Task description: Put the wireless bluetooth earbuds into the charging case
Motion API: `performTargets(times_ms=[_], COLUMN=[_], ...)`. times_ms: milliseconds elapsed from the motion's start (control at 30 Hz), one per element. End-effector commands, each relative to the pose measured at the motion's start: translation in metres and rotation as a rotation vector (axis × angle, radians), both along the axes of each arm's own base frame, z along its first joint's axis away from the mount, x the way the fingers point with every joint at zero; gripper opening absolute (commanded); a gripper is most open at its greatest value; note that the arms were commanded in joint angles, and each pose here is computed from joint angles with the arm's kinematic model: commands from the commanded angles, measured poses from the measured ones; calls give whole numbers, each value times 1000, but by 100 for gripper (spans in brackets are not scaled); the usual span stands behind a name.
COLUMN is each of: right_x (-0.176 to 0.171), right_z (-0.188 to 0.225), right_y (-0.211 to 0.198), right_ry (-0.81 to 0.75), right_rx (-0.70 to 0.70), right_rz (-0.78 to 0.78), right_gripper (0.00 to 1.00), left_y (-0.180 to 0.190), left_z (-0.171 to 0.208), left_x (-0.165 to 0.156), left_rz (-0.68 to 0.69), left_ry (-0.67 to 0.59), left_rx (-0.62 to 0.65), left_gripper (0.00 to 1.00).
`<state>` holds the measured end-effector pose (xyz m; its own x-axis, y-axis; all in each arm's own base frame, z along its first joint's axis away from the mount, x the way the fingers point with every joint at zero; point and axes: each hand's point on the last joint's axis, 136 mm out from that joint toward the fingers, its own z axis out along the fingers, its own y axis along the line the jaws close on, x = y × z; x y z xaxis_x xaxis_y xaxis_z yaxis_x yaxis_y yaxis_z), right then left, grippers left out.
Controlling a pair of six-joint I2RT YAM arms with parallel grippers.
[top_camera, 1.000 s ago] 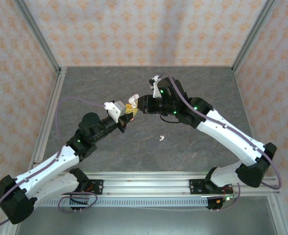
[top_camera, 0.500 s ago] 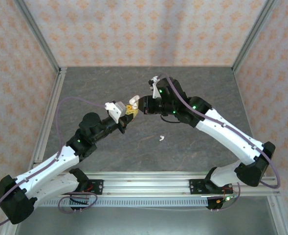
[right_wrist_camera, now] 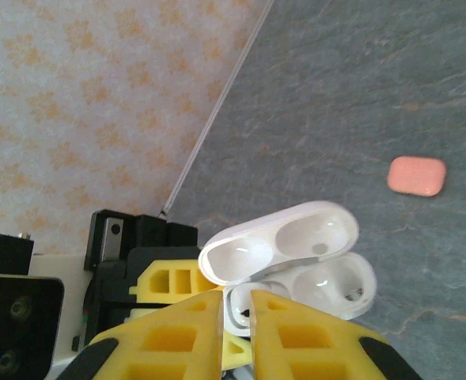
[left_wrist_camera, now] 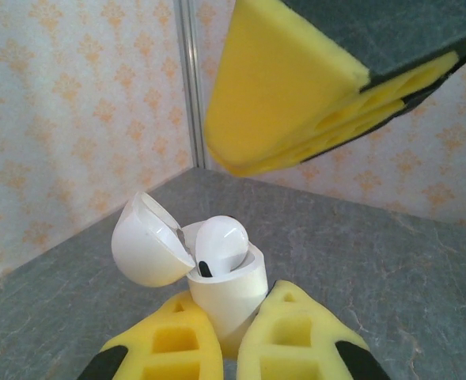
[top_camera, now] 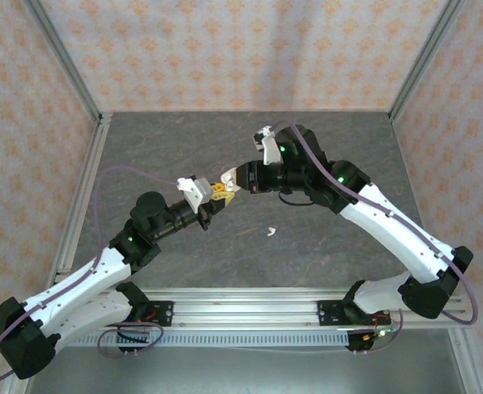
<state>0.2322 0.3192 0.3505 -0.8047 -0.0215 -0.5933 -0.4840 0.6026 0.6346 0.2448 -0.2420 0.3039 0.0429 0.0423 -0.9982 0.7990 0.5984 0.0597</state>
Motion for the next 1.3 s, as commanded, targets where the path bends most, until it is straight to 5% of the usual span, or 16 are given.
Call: performTargets(times_ms=[0, 333, 600, 767, 1267], right_x=[-4, 36, 45, 42, 36], right_z=[-2, -69, -195, -255, -310], right_y=[0, -79, -86, -83, -95], right_ry=[11, 96, 413, 534, 580], right_rx=[9, -307, -328, -328, -501], right_rz=[14, -289, -406, -462, -496], right_gripper=[18, 19, 43, 45, 45], left_y=[-2, 19, 28, 30, 27], left_z=[3, -38, -55, -62, -65], left_x=[-6, -8, -15, -16, -11], left_rz=[-24, 58, 74, 81, 73], left_ry=[-37, 24, 51, 59, 43], left_rx=[3, 87, 126, 155, 198], left_gripper=[0, 0, 0, 0, 0])
